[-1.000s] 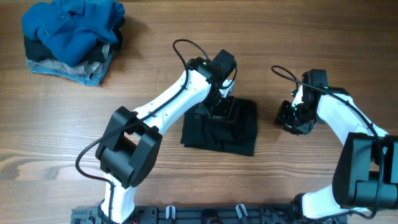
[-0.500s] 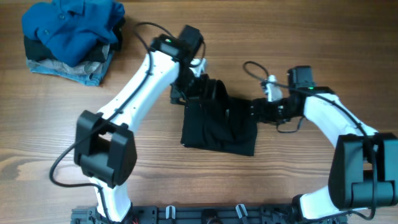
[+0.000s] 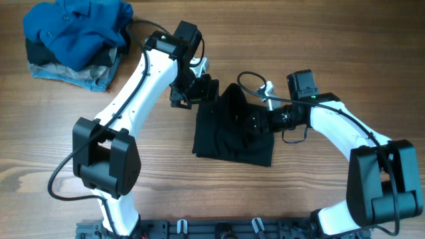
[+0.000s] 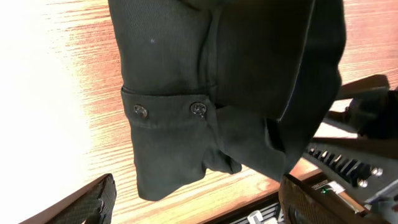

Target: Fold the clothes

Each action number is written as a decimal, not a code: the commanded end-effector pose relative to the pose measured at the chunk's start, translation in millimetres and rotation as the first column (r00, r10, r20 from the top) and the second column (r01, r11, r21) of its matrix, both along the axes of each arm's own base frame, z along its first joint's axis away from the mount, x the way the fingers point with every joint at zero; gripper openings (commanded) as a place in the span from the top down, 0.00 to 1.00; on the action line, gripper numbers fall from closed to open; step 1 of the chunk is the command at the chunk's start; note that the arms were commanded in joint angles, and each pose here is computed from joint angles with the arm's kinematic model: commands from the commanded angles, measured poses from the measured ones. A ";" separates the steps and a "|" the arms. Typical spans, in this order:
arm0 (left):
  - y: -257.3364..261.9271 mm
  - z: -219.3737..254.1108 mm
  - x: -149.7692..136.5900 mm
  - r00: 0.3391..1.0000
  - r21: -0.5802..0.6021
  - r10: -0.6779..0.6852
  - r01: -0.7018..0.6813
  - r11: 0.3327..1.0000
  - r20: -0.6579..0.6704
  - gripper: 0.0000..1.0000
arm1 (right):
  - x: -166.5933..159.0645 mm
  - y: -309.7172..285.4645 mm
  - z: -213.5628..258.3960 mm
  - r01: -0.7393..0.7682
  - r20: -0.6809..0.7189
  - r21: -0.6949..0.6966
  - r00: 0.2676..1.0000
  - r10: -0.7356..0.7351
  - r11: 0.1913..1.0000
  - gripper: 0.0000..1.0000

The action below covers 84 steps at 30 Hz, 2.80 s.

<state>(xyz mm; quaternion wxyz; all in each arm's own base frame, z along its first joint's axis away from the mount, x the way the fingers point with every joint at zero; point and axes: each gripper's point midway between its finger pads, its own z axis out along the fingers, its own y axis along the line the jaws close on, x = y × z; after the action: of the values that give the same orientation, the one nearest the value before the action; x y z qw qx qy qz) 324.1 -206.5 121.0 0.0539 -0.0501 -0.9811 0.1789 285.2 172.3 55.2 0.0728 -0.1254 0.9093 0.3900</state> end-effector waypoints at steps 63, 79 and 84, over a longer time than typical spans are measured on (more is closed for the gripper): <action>11.8 6.7 8.4 0.997 0.063 -0.021 0.016 0.998 0.073 0.12 | -26.0 -57.2 -1.5 0.391 -0.051 -0.500 0.877 -0.477 0.773 0.96; 11.9 6.7 8.1 0.997 0.063 -0.021 0.017 0.998 0.072 0.11 | -17.8 -104.1 -3.3 0.510 0.059 -0.618 0.789 -0.612 0.598 0.69; 11.6 6.7 8.8 0.997 0.062 -0.021 0.017 0.998 0.075 0.09 | -4.7 -91.4 17.5 0.413 0.065 -0.475 0.897 -0.437 0.777 0.88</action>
<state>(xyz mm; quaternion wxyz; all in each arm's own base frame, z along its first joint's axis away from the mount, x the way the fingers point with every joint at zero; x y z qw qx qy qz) 328.3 -195.0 116.7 0.0419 -0.0537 -0.9873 0.1436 268.4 70.9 52.4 0.0672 0.1598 0.9821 0.0740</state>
